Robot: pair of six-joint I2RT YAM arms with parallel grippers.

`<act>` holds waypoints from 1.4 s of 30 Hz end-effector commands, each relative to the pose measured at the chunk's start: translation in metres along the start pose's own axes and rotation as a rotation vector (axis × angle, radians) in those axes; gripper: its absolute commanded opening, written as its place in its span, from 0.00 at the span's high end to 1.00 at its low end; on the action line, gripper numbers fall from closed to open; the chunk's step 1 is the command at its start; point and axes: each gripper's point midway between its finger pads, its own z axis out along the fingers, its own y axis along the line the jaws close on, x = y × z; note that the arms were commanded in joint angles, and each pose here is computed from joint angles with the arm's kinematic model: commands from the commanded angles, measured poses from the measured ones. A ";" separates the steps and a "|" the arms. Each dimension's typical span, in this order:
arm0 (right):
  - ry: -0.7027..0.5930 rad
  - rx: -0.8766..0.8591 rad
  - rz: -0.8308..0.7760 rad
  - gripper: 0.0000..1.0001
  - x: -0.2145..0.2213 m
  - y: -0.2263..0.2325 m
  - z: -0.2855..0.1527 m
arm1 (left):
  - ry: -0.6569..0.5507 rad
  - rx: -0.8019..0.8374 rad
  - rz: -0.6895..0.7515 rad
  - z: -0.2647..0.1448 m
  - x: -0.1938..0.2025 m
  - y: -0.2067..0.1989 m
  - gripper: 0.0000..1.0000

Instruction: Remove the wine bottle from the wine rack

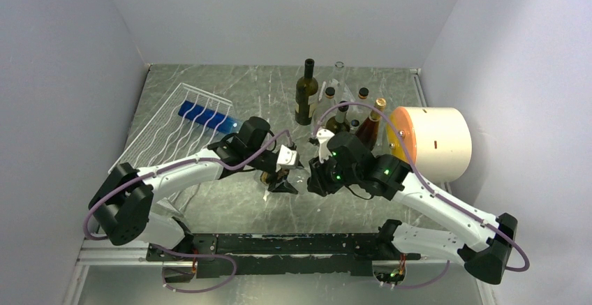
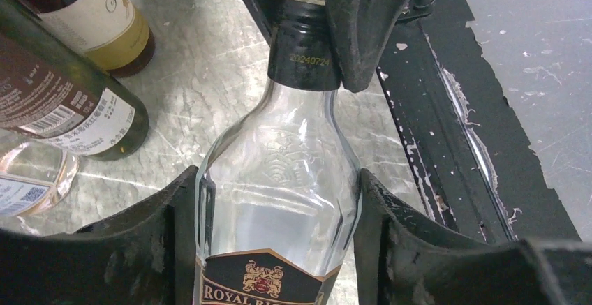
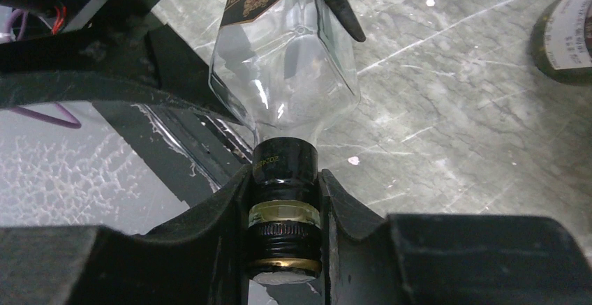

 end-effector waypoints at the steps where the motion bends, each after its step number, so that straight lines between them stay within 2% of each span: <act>1: -0.275 -0.065 0.021 1.00 -0.067 0.021 -0.025 | 0.001 -0.101 0.028 -0.002 -0.013 0.023 0.58; 4: -0.328 -0.017 0.073 1.00 -0.078 0.013 -0.025 | -0.010 -0.137 0.043 -0.007 -0.023 0.028 0.73; 7: -0.387 0.046 0.163 0.71 -0.085 0.001 -0.025 | -0.047 -0.175 0.068 -0.011 -0.035 0.032 0.88; 9: -0.437 0.064 0.213 0.60 -0.091 -0.003 -0.027 | -0.076 -0.235 0.073 -0.015 -0.043 0.040 0.93; 15: -0.528 0.143 0.310 0.53 -0.096 -0.021 -0.039 | -0.186 -0.335 -0.019 -0.021 -0.068 0.055 0.93; 22: -0.560 0.175 0.320 0.38 -0.104 -0.026 -0.043 | -0.240 -0.366 -0.083 -0.024 -0.083 0.062 0.93; 30: -0.554 0.224 0.260 0.37 -0.122 -0.030 -0.027 | -0.238 -0.369 -0.070 -0.027 -0.088 0.061 0.93; 36: -0.530 0.267 0.199 0.43 -0.129 -0.035 -0.014 | -0.234 -0.383 -0.061 -0.030 -0.089 0.062 0.93; 39: -0.538 0.269 0.169 0.47 -0.140 -0.033 -0.013 | -0.240 -0.381 -0.059 -0.031 -0.092 0.061 0.93; 42: -0.526 0.280 0.150 0.61 -0.140 -0.035 -0.008 | -0.245 -0.382 -0.056 -0.032 -0.094 0.060 0.93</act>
